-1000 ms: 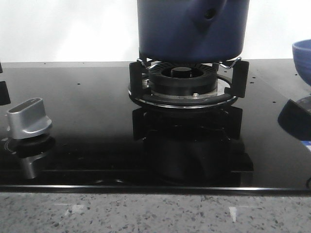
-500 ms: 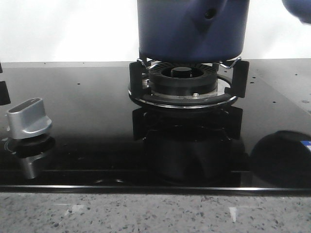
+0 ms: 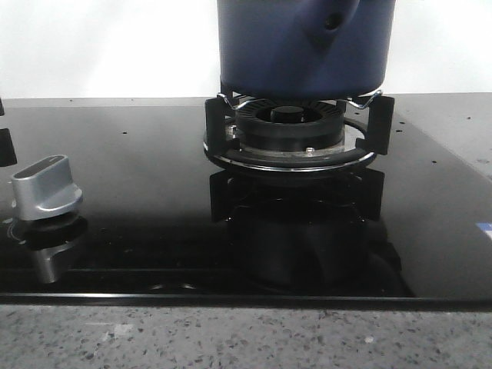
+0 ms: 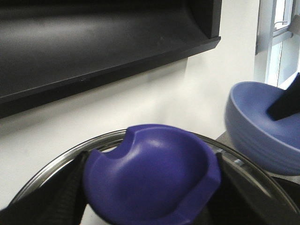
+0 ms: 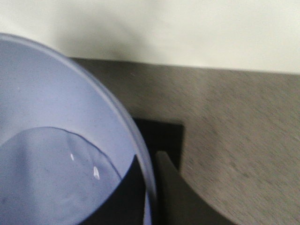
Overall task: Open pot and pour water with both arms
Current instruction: 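Lift the bowl with the right gripper toward the pot, then tilt the bowl with the right gripper, pouring water into the pot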
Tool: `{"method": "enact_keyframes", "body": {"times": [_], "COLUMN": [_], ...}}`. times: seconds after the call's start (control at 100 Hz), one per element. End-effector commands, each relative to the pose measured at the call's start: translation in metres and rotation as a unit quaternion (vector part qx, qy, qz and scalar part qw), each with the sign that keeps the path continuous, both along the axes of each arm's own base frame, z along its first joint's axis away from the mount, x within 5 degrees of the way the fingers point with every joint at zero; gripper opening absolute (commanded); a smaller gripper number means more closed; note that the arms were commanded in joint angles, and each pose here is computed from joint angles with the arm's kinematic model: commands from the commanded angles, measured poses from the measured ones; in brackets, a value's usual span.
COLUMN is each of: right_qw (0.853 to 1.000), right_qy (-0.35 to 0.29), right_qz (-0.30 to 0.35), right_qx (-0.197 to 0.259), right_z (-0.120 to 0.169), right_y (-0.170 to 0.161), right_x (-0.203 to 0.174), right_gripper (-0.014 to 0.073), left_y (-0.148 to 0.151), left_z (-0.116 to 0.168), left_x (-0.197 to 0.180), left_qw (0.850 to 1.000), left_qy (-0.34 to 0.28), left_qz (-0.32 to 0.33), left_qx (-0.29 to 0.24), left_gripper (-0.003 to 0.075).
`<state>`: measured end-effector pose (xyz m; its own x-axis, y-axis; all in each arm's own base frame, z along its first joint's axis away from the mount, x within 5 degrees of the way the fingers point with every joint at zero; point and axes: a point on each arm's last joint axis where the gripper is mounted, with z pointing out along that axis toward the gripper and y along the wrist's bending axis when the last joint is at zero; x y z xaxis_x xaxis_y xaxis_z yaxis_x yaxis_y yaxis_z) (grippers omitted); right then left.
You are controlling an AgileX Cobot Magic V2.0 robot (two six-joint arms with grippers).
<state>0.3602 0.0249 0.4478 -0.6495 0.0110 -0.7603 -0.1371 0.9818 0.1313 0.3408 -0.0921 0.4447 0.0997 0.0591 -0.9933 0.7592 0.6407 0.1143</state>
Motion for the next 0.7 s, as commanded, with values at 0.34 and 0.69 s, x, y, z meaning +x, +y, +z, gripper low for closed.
{"method": "enact_keyframes", "body": {"times": [0.34,0.69], "right_qw": [0.98,0.945], "right_qy": [-0.192,-0.326], "right_qz": [0.042,0.026], "right_qx": [0.031,0.031], "right_z": [0.029,0.001], "right_y": [0.049,0.065], "right_x": [0.014,0.011], "right_gripper": [-0.0062,-0.0062], "left_y": [0.002,0.002], "left_z": [0.035,0.035], "left_x": [-0.02,-0.02], "left_qw": [0.998,0.998], "left_qy": [-0.038,-0.038], "left_qz": [-0.004,-0.004], "left_qx": [-0.047,-0.047], "left_gripper": [0.0316,0.0316]}}
